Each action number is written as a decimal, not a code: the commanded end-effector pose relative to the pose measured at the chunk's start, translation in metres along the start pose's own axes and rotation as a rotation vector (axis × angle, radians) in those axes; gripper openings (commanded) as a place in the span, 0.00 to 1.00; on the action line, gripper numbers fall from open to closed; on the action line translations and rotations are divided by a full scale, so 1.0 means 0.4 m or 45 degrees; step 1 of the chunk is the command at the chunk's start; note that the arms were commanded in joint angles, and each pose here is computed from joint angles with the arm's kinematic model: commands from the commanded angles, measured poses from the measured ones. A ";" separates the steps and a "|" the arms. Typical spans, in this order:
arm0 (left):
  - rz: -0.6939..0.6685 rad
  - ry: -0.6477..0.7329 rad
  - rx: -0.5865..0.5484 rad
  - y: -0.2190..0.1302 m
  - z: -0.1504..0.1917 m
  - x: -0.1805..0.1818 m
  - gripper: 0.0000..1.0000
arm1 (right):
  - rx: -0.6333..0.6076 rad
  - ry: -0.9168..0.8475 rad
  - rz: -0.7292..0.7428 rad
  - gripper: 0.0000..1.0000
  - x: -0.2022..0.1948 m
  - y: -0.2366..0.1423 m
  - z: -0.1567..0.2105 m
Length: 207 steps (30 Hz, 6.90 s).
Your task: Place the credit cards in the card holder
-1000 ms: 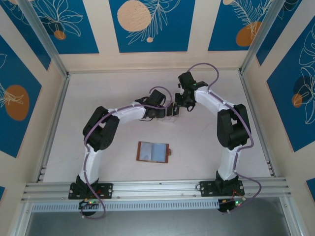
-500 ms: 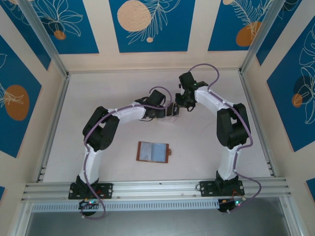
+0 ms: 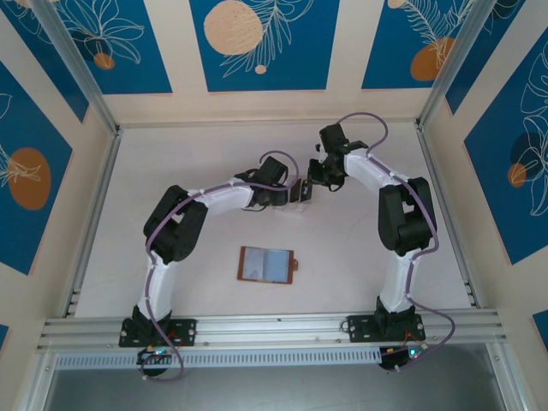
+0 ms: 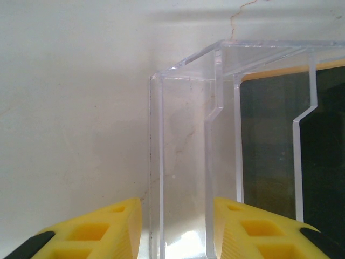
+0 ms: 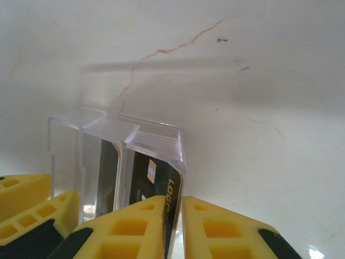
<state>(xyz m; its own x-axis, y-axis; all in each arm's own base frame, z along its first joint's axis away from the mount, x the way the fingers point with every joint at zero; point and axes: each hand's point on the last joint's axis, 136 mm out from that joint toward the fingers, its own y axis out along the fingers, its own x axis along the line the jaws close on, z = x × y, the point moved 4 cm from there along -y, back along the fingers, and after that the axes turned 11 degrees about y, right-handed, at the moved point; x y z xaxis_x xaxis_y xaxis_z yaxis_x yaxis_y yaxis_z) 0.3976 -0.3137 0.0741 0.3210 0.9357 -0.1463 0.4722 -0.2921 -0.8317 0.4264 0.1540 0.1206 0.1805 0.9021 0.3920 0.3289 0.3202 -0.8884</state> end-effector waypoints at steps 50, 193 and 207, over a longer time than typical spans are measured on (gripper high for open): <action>-0.109 0.005 0.197 0.055 0.114 0.063 0.37 | 0.047 0.209 -0.233 0.18 -0.040 0.008 -0.036; -0.091 -0.013 0.214 0.080 0.131 0.071 0.36 | 0.064 0.242 -0.228 0.22 -0.027 -0.033 0.019; -0.087 -0.010 0.209 0.080 0.132 0.073 0.35 | 0.116 0.252 -0.260 0.16 -0.022 0.006 0.018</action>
<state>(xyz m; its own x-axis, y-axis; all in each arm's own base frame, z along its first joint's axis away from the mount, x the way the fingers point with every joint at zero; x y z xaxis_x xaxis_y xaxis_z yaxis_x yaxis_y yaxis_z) 0.3992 -0.3153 0.0723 0.3243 0.9290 -0.1784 0.4742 -0.3229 -0.8191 0.4208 0.1444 0.1170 0.3052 0.7586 0.5756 0.3214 0.4869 -0.8121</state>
